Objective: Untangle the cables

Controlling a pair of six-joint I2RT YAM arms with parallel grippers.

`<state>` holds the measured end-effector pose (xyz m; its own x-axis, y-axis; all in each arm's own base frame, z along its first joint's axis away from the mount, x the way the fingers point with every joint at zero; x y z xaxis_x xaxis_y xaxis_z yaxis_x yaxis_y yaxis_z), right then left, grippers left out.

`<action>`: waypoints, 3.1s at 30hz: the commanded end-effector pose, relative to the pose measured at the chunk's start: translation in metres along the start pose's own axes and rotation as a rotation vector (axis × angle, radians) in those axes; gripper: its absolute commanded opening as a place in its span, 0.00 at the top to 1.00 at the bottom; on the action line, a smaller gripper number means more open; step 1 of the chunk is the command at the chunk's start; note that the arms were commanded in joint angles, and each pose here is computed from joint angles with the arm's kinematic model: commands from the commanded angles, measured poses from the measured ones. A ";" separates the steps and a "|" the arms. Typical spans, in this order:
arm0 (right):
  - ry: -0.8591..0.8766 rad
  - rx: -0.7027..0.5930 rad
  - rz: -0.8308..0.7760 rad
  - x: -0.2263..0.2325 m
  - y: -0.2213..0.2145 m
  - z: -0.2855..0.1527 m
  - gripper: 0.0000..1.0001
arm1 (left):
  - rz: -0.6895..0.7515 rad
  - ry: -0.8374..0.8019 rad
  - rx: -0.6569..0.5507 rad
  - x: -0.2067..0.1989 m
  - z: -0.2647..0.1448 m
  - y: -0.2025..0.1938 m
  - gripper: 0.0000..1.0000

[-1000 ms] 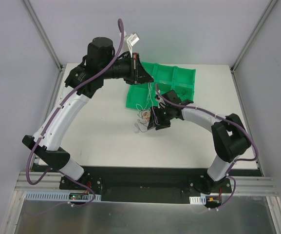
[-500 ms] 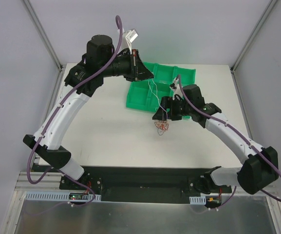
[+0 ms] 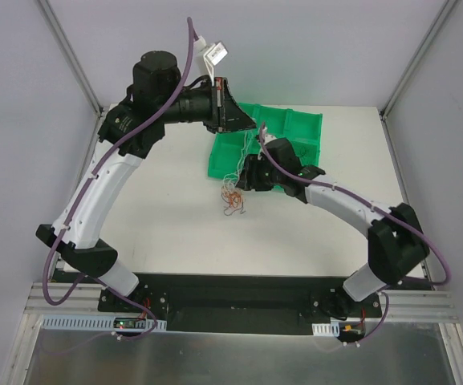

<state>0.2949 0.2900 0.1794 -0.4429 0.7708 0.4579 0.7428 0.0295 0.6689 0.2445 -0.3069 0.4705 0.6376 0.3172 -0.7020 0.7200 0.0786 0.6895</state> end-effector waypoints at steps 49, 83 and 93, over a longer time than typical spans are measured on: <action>0.138 -0.380 -0.228 0.026 0.082 -0.081 0.22 | 0.238 0.048 -0.336 -0.043 -0.043 0.061 1.00; 0.335 -0.283 -0.273 0.046 0.069 -0.047 0.20 | 0.214 -0.084 -0.284 -0.066 -0.038 0.059 1.00; 0.296 -0.261 -0.237 0.022 0.034 -0.072 0.19 | 0.251 -0.081 -0.279 -0.064 -0.036 0.059 1.00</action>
<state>0.2810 0.2668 0.2388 -0.7074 0.5764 0.4091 0.5090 0.0139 0.8607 0.2509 -0.2899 0.5374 0.7384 0.3436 -0.5802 0.5211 0.2555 0.8144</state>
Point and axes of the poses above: each gripper's point midway between its finger pads, its own z axis out along the fingers, its own x axis along the line the jaws close on, y = z × x, the point moved 2 cm from there along -z, back along the fingers, and after that the axes turned 5 degrees about -z, right-handed, at the moved point
